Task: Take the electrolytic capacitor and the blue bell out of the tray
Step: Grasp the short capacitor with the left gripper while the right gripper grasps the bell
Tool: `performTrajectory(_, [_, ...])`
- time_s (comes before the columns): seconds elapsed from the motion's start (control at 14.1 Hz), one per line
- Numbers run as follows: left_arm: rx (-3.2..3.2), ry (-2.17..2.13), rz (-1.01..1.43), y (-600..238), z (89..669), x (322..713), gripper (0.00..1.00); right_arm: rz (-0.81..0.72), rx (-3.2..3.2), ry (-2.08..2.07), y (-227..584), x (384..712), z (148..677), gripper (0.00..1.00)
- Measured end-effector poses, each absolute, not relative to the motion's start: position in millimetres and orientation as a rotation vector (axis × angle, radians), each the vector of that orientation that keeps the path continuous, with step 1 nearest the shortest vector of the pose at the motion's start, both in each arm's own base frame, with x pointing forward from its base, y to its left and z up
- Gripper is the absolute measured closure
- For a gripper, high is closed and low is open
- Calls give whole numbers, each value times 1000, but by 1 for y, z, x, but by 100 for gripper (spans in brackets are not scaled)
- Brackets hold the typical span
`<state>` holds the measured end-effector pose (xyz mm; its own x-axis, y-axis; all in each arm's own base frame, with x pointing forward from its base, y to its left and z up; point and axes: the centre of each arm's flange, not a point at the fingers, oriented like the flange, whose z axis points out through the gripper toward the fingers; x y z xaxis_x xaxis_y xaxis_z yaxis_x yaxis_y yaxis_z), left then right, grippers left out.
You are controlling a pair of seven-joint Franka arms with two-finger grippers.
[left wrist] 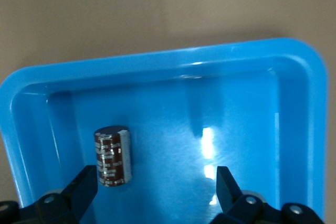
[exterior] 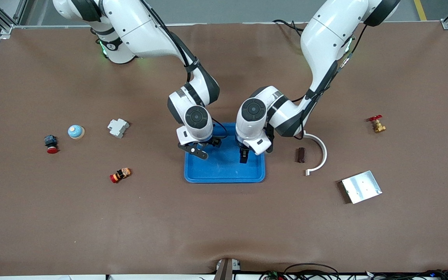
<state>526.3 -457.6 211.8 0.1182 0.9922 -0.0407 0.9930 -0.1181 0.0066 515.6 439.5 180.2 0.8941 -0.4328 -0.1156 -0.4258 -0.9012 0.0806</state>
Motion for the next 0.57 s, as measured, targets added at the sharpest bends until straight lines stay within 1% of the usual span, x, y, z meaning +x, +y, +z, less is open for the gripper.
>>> performTrajectory(0.07, [2339, 2064, -46, -460, 205, 522, 0, -203, 3004, -682, 439, 516, 181, 20])
performTrajectory(0.14, [2351, 2063, -52, -463, 199, 518, 0, -201, 3004, -685, 439, 517, 182, 33])
performTrajectory(0.28, [2373, 2061, -58, -467, 190, 512, 0, -197, 3008, -693, 439, 519, 187, 36])
performTrajectory(0.57, [2407, 2070, -60, -469, 186, 505, 0, -228, 3020, -776, 434, 526, 190, 36])
